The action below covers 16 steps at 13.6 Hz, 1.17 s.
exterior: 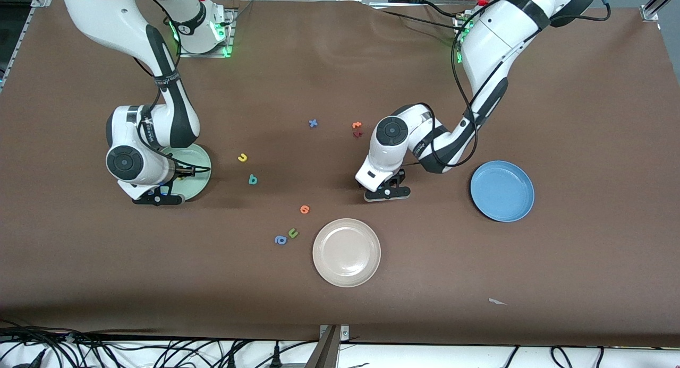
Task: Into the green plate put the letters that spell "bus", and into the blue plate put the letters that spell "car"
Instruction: 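Grasp the teal b with the right gripper while the left gripper lifts the c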
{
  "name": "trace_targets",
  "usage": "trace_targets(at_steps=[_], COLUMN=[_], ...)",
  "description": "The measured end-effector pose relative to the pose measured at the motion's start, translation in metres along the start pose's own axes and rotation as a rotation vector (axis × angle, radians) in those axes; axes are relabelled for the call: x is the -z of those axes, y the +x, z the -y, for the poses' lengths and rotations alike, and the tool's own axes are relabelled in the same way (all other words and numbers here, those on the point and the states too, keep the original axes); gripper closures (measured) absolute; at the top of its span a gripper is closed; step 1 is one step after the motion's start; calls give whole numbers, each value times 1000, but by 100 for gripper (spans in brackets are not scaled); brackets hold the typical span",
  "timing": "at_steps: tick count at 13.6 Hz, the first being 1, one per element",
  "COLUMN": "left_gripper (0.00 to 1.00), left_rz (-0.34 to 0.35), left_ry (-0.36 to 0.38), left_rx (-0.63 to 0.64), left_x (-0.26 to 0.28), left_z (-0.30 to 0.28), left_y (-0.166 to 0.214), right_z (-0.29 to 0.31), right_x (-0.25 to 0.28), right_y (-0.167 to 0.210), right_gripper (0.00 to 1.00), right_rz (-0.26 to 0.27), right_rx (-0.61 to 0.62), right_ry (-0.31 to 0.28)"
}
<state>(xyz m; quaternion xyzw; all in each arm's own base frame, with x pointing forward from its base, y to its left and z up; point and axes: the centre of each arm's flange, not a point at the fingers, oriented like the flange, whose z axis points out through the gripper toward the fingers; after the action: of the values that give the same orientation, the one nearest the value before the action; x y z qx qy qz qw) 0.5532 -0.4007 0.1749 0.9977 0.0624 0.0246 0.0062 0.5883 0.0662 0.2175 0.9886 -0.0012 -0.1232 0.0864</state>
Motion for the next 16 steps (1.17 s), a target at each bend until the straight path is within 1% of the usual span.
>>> trace_targets(at_steps=[2, 3, 4, 5, 6, 7, 8, 9, 10, 11, 12, 14, 15, 16], left_gripper=[38, 38, 43, 44, 49, 49, 55, 55, 60, 61, 63, 65, 65, 66], left_rz=[0, 0, 0, 1, 1, 1, 1, 0, -1, -1, -1, -6, -8, -9], left_ry=[2, 2, 2, 2, 2, 2, 1, 1, 0, 0, 0, -8, -11, -12], left_rx=[-2, -2, -3, -2, -1, -1, 0, 1, 1, 2, 2, 2, 2, 3], left_x=[-1, -1, -2, -2, -2, -2, -2, -2, -2, -2, -1, -1, -1, -1], left_z=[-1, -1, -2, -2, -3, -3, -3, -3, -3, -3, -3, -4, -4, -4], left_y=[-1, -1, -2, -2, -2, -2, -2, -2, -1, -1, -1, 0, 0, 0], right_z=[10, 20, 36, 56, 80, 103, 127, 149, 168, 180, 186, 184, 183, 183], right_x=[3, 5, 9, 15, 20, 23, 24, 23, 19, 13, 6, -3, -6, -8], right_y=[-1, -1, -1, -1, -4, -8, -12, -15, -18, -20, -21, -18, -17, -17], right_gripper=[20, 8, 1, 1, 2, 3, 3, 11, 16, 16, 24, 46, 46, 52], right_rz=[-2, -7, -22, -41, -62, -83, -110, -139, -161, -172, -174, -174, -173, -170], right_rx=[-26, -44, -68, -101, -138, -179, -222, -266, -298, -308, -308, -312, -315, -315], right_ry=[45, 79, 120, 150, 161, 166, 170, 176, 179, 177, 171, 162, 159, 155])
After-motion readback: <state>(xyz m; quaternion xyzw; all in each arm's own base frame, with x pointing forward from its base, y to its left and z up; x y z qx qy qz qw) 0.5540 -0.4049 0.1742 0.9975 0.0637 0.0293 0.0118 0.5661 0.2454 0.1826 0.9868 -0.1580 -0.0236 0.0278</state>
